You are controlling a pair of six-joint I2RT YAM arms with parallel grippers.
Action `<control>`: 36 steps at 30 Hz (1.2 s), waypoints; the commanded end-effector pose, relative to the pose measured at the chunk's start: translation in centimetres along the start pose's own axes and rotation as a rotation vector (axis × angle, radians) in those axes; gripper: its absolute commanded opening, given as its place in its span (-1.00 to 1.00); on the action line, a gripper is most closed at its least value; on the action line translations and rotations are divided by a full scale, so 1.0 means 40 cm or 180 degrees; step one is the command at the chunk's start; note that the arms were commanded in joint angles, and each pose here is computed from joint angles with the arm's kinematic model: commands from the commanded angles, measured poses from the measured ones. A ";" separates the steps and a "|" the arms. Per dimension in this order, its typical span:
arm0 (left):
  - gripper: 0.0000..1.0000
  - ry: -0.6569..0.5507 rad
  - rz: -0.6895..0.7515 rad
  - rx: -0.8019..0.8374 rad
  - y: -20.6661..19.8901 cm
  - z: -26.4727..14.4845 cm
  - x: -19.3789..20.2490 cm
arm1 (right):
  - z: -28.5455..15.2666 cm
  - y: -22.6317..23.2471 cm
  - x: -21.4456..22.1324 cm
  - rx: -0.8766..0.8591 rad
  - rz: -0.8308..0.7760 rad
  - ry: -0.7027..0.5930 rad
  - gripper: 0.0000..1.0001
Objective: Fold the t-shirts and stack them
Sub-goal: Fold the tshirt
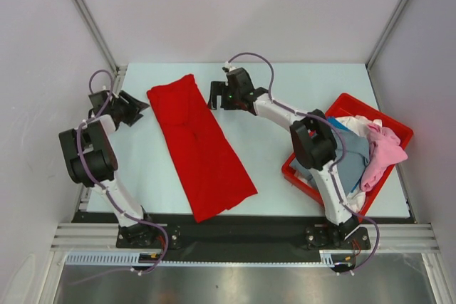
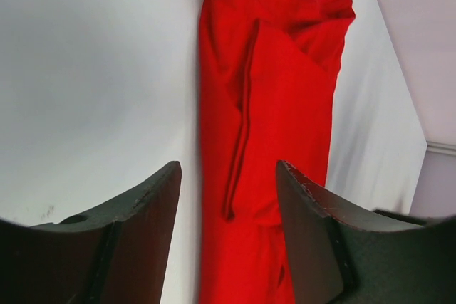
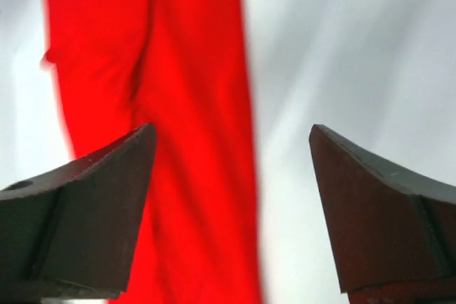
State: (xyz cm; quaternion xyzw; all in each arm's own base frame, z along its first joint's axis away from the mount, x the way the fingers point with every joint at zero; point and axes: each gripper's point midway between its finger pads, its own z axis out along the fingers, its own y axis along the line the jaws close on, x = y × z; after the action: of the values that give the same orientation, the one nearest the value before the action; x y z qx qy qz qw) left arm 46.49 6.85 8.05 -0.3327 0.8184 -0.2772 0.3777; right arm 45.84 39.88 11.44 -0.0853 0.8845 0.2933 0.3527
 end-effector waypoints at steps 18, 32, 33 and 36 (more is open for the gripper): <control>0.05 -0.0209 0.0179 -0.0201 -0.015 0.225 -0.132 | 0.293 -0.001 -0.074 -0.0728 -0.0019 -0.0288 0.22; -0.18 -0.0139 0.0088 -0.0234 -0.007 0.306 -0.156 | 0.333 -0.039 -0.038 -0.0757 0.0257 -0.0219 -0.16; -0.27 -0.0148 0.0089 -0.0202 -0.014 0.310 -0.163 | 0.337 -0.040 -0.031 -0.0776 0.0290 -0.0198 -0.18; -0.49 -0.0083 0.0088 -0.0127 -0.028 0.331 -0.165 | 0.340 -0.044 -0.038 -0.0769 0.0347 -0.0238 -0.34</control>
State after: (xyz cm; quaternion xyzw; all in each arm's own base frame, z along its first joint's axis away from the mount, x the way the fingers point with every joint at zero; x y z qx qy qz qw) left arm 59.10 8.80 3.07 -0.3419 0.8289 -0.2375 0.3736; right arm 54.99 46.03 3.98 -0.0773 0.8358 0.4100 0.3568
